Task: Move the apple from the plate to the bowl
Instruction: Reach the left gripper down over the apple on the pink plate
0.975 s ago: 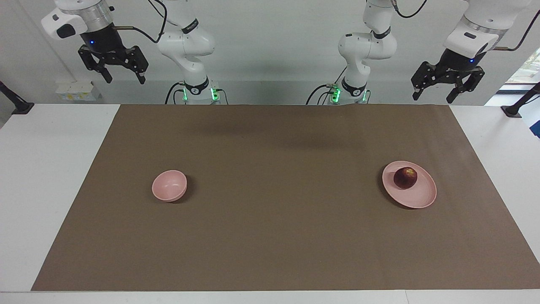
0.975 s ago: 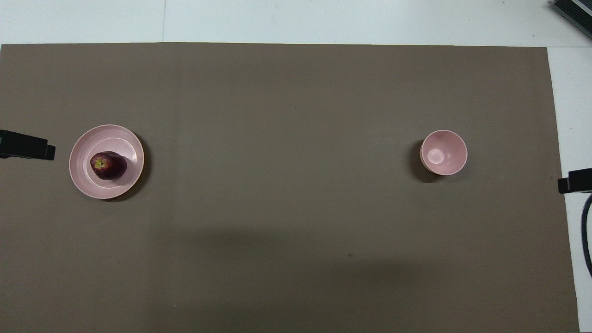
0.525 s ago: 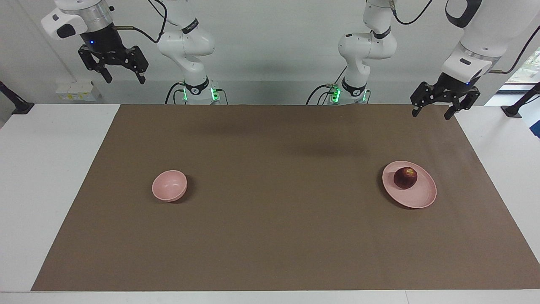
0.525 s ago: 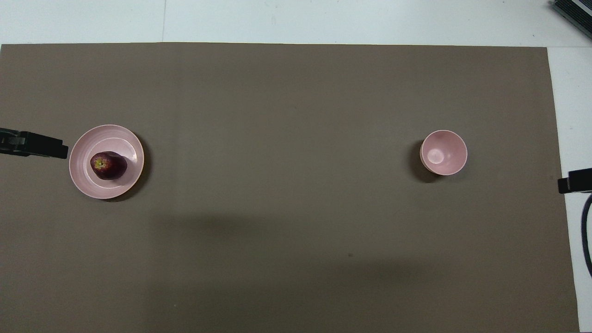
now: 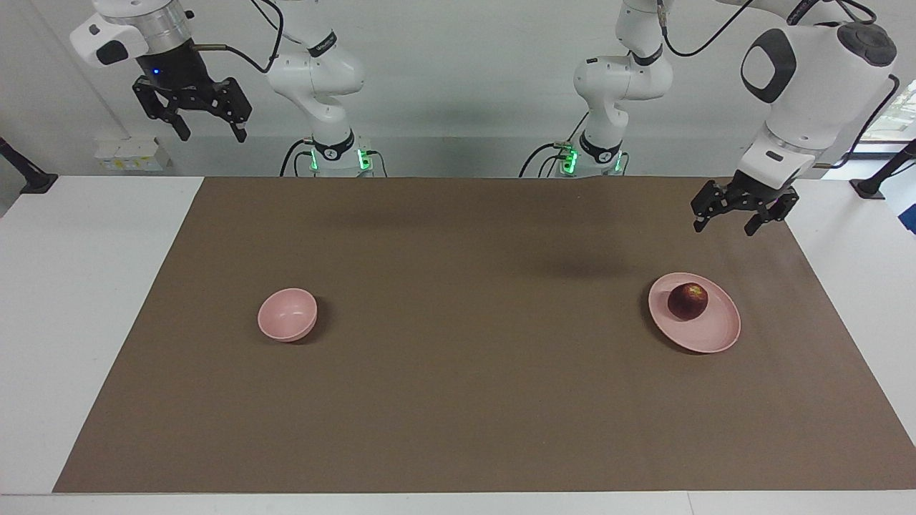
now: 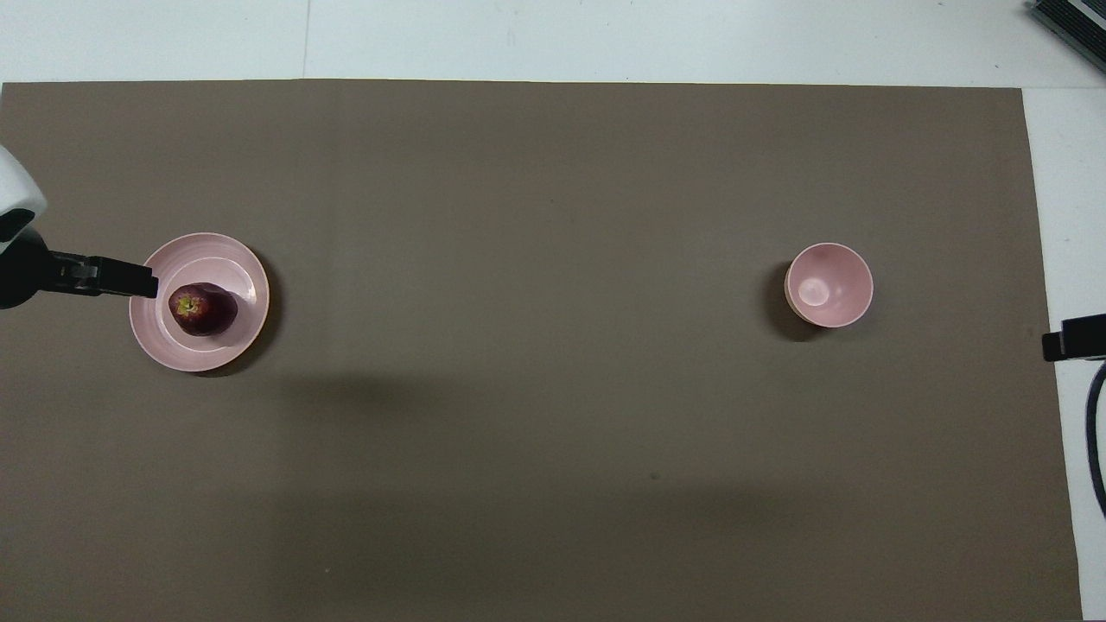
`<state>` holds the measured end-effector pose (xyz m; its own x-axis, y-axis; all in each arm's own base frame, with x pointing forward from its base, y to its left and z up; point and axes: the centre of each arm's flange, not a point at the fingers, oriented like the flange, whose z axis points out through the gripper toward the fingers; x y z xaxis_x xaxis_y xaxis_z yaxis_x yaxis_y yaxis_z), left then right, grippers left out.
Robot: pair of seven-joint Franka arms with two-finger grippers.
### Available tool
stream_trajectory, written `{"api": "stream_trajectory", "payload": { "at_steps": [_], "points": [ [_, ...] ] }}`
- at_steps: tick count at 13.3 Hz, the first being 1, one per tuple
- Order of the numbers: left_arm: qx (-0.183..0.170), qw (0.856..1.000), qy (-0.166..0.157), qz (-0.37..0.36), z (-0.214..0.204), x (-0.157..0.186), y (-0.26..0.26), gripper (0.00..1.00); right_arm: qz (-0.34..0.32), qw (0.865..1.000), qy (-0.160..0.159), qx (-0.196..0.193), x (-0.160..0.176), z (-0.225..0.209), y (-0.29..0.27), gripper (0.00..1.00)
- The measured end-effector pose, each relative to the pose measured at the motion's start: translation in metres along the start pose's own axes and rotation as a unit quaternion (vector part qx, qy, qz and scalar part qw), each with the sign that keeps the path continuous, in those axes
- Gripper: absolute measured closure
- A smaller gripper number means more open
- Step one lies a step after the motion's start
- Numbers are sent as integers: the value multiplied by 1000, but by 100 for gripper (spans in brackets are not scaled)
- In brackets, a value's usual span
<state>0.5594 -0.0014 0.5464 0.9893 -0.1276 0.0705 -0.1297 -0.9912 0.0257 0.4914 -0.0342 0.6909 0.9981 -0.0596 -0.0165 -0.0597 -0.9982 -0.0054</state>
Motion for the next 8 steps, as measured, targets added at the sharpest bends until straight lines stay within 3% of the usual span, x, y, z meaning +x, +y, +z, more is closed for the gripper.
{"api": "stream_trajectory", "payload": {
  "at_steps": [8],
  "points": [
    [6,1000,24,-11,70,-8,-12,0,0,1000,0,0,0,0,0,0]
  ]
}}
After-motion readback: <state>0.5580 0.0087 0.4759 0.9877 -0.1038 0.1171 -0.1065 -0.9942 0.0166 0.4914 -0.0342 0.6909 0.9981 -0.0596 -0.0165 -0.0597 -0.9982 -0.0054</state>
